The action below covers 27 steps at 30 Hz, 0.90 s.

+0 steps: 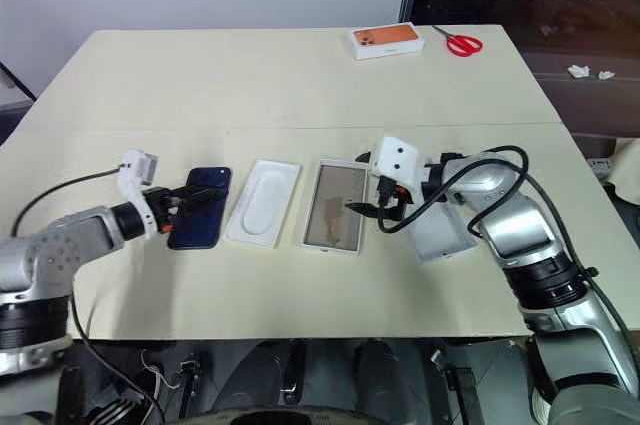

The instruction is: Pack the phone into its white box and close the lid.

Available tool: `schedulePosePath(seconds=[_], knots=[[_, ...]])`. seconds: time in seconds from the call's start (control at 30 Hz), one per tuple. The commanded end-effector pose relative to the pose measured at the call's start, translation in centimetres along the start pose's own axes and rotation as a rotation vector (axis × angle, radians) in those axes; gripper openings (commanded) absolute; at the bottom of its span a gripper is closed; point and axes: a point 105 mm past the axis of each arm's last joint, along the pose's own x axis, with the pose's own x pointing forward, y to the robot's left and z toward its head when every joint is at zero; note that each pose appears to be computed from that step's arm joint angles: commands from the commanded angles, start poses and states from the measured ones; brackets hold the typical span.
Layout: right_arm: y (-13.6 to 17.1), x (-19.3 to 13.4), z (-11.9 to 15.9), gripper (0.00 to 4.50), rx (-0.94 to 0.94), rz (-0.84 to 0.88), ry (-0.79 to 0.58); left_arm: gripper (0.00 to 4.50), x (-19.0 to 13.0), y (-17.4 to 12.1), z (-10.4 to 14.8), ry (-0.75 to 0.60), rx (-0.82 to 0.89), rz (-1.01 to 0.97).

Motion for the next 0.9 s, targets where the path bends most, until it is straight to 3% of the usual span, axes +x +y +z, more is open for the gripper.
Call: schedulePosePath(seconds=[0.03,0.43,0.73,0.8,0.9], knots=[[-0.6,0.2,1.4,4.48,-0.06,-0.032,-0.028,4.5,0.8,-1.3,0.6,-0.015,-0.052,-0.044],[-0.8,0.3,1.2,4.48,-0.065,-0.048,-0.017,4.5,2.4,-2.5,-3.0,0.166,-0.21,-0.086],[-0.9,0.2,1.1,4.48,-0.085,-0.051,-0.011,4.5,3.6,-3.0,-4.0,0.19,-0.319,-0.086],[-0.9,0.1,1.1,4.5,-0.082,-0.052,-0.011,3.99,3.5,-2.8,-4.0,0.191,-0.316,-0.073],[-0.9,0.1,1.1,4.5,-0.084,-0.051,-0.011,2.72,3.3,-2.7,-3.9,0.184,-0.331,-0.075]])
